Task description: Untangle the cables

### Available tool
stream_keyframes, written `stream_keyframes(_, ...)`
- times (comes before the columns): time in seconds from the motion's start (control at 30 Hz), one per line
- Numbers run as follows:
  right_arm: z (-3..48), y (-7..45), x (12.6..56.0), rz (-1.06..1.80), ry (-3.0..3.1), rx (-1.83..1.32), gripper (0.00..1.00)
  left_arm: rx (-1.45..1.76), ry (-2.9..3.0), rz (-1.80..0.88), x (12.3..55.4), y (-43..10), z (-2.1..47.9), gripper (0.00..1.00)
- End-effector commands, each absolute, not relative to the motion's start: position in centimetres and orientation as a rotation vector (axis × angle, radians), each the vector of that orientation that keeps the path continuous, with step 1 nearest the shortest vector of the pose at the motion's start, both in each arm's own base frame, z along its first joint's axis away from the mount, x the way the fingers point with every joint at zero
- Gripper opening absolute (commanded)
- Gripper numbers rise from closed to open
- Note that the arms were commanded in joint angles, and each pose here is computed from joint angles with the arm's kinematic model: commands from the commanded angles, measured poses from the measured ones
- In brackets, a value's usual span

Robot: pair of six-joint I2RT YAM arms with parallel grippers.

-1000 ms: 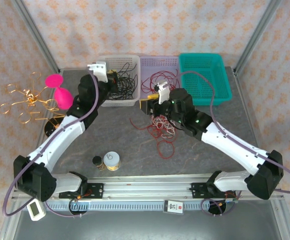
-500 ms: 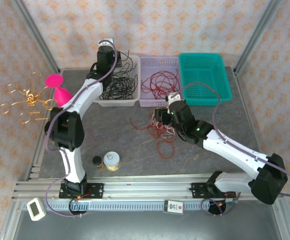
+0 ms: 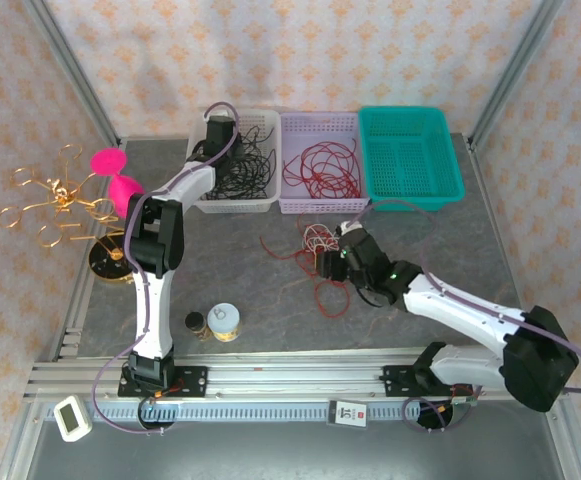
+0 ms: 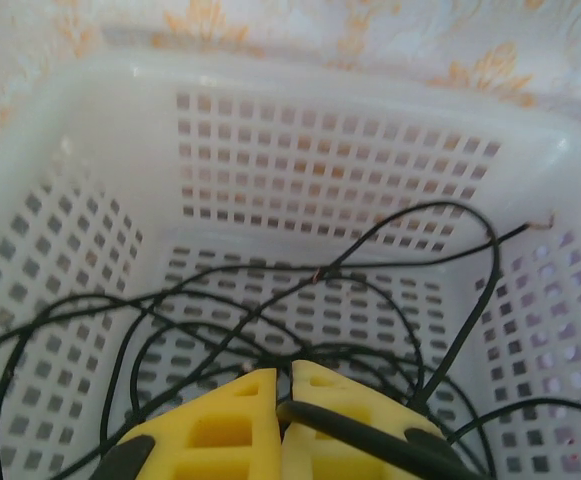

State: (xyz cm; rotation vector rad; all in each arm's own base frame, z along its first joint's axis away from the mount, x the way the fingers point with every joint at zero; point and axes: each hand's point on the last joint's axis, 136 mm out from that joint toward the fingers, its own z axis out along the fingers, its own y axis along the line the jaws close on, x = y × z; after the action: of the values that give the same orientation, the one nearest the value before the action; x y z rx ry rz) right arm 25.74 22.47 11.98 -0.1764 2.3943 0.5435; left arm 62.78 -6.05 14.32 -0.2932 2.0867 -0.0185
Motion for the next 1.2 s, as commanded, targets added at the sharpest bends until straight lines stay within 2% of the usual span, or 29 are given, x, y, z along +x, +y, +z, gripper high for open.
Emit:
stream_keyframes(0.0, 11.1, 24.1, 25.3, 0.633, 2.395, -0.173, 0.53, -0.321, 2.077, -0.041, 62.6, -5.2, 14.6, 0.10)
stream_keyframes(0.07, 10.6, 24.1, 25.5, 0.615, 2.391, -0.178, 0.53, -0.325, 2.081, -0.032, 62.5, -4.9, 14.6, 0.18)
stream_keyframes(0.13, 10.3, 24.3, 25.6, 0.605, 2.399, -0.190, 0.54, -0.316, 2.096, -0.028, 62.5, -4.9, 14.6, 0.38)
stream_keyframes(0.2, 10.0, 24.6, 25.5, 0.595, 2.409, -0.208, 0.54, -0.302, 2.104, -0.033, 62.4, -5.1, 15.0, 0.45)
stream_keyframes(0.4, 8.9, 24.9, 25.1, 0.537, 2.430, -0.292, 0.54, -0.280, 2.040, -0.009, 60.1, -4.4, 19.3, 0.45)
stream_keyframes(0.57, 7.7, 25.8, 25.0, 0.514, 2.459, -0.340, 0.52, -0.249, 2.009, -0.020, 56.4, -4.1, 22.2, 0.51)
stream_keyframes(0.63, 7.2, 26.4, 25.0, 0.523, 2.467, -0.357, 0.49, -0.240, 2.004, -0.037, 54.3, -4.2, 22.6, 0.54)
stream_keyframes(0.93, 4.9, 26.8, 25.6, 0.479, 2.493, -0.342, 0.38, -0.177, 2.007, -0.175, 44.7, -6.1, 21.9, 0.56)
stream_keyframes(1.03, 4.0, 27.2, 25.4, 0.505, 2.507, -0.354, 0.32, -0.157, 2.010, -0.226, 42.5, -6.9, 21.5, 0.56)
stream_keyframes(1.17, 3.5, 27.7, 24.9, 0.547, 2.520, -0.365, 0.16, -0.147, 2.021, -0.289, 40.1, -7.7, 20.9, 0.56)
